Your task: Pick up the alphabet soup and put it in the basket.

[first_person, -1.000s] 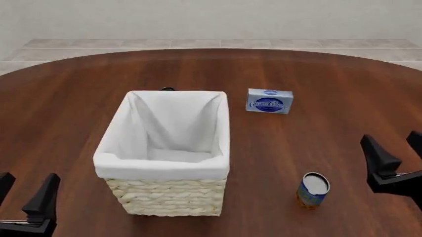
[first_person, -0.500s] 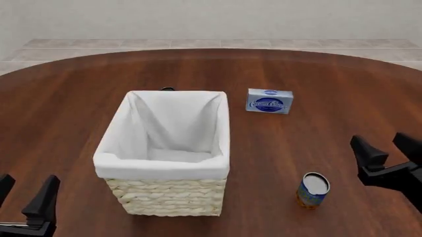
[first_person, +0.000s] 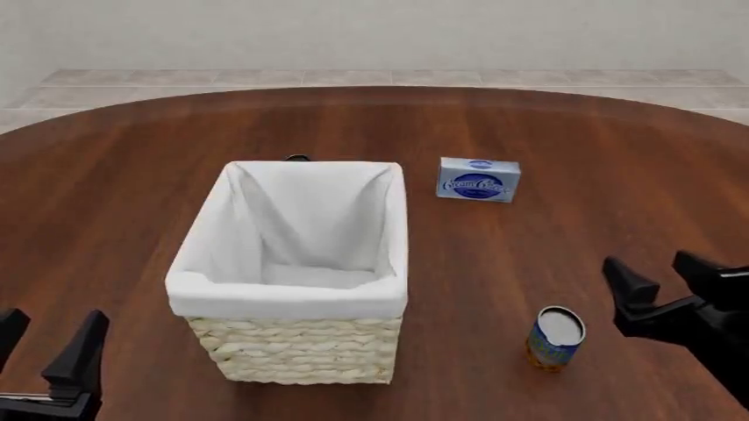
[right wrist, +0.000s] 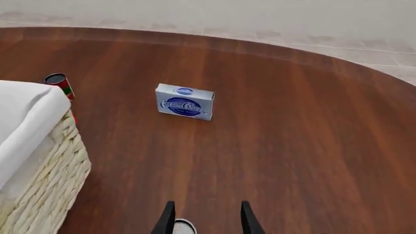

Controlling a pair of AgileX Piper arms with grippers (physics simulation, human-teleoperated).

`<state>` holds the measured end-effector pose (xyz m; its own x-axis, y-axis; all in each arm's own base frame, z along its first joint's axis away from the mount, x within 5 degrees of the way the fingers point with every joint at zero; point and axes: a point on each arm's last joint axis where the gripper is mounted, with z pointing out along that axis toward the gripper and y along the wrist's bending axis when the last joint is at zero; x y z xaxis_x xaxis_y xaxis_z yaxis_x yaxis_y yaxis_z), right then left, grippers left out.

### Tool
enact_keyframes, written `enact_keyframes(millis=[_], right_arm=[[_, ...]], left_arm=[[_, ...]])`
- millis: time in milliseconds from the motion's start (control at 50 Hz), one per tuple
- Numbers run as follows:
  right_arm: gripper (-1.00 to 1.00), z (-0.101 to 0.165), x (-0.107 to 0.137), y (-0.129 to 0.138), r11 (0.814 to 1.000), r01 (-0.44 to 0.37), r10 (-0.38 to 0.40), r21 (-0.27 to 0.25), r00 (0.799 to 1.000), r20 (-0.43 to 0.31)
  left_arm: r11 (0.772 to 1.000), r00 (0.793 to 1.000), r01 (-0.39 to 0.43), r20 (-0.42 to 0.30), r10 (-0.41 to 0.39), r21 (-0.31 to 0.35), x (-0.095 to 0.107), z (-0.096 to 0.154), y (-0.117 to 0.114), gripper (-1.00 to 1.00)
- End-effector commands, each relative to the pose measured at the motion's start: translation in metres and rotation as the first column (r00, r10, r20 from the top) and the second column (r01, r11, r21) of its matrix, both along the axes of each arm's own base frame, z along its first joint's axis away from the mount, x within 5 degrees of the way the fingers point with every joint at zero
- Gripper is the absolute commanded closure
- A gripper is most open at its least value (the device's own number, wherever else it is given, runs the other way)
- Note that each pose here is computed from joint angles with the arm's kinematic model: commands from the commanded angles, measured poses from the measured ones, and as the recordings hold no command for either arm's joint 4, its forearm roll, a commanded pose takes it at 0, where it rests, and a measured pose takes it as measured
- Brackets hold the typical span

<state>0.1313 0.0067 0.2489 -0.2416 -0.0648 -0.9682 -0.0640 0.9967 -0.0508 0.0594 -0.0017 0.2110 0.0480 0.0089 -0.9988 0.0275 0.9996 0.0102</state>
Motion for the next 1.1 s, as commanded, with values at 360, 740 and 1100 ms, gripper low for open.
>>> enact_keyframes(millis=[360,740,1100], right_arm=[[-1.0,-0.019,0.003,0.007,0.999,-0.045,0.046,0.012,0.998,-0.052],[-1.0,-0.038,0.014,0.014,0.997,-0.078,0.08,0.024,0.993,-0.089],[-1.0,-0.052,0.021,0.019,0.994,-0.105,0.108,0.026,0.986,-0.127]], left_arm=[[1.0,1.0,0.007,-0.011,-0.007,0.001,0.002,0.0,0.0,-1.0],[1.0,1.0,0.006,-0.016,-0.006,0.001,0.003,0.0,0.0,-1.0],[1.0,1.0,0.006,-0.016,-0.006,0.001,0.005,0.0,-0.001,-1.0]])
